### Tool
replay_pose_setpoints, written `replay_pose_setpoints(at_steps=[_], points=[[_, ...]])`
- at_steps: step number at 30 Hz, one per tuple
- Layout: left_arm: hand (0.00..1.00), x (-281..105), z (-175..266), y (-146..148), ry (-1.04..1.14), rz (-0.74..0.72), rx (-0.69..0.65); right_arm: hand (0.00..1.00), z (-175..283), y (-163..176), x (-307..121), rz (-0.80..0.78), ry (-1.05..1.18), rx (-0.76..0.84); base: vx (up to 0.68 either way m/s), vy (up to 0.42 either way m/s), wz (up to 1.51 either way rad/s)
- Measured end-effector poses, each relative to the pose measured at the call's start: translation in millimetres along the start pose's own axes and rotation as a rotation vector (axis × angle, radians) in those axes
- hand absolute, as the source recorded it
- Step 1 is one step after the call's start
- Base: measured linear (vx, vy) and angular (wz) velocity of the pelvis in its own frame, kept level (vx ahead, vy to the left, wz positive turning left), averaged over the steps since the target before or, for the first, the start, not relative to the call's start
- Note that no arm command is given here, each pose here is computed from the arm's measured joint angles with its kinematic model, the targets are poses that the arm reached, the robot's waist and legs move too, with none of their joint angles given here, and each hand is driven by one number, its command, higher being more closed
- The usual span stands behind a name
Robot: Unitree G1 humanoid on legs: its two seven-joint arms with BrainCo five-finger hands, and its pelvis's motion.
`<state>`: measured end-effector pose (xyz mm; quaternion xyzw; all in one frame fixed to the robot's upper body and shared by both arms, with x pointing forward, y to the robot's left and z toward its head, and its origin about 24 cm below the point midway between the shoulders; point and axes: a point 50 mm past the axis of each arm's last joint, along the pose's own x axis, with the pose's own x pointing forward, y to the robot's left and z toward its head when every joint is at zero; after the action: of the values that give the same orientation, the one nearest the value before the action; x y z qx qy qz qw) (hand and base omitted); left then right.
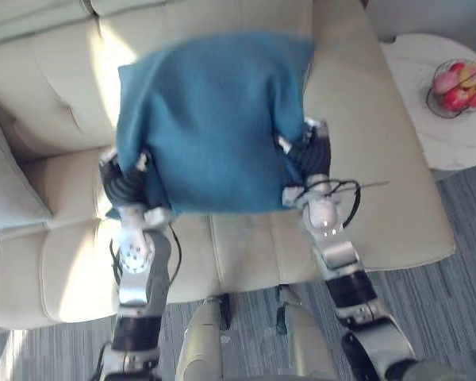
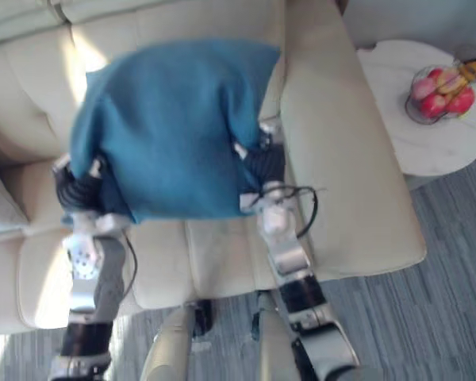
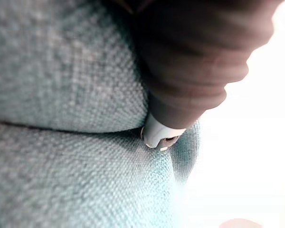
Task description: Pick up cushions and gather them together orderly.
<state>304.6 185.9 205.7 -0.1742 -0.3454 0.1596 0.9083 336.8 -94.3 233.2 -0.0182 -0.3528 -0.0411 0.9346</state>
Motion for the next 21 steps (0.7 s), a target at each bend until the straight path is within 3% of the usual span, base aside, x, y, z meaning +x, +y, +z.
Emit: replay_pose_setpoints(at_steps=[6, 16, 21], points=[[1.00, 67.9, 34.2, -29.2, -0.160, -0.030, 0.043, 1.00, 30.4, 6.3, 56.1, -0.046, -0.095, -0.048, -0.04, -0.050, 0.27], [1.00, 114.0, 45.8, -64.9, -0.156, -0.069, 0.087, 1.00, 44.8, -9.2, 100.3, -0.110, -0.070, -0.134, -0.01, -0.019, 0.26], [1.00, 126.1, 50.2, -73.8, -0.147, -0.062, 0.093, 1.00, 61.8, -12.0, 110.8, -0.141, -0.104, -0.091, -0.03, -0.006, 0.11]])
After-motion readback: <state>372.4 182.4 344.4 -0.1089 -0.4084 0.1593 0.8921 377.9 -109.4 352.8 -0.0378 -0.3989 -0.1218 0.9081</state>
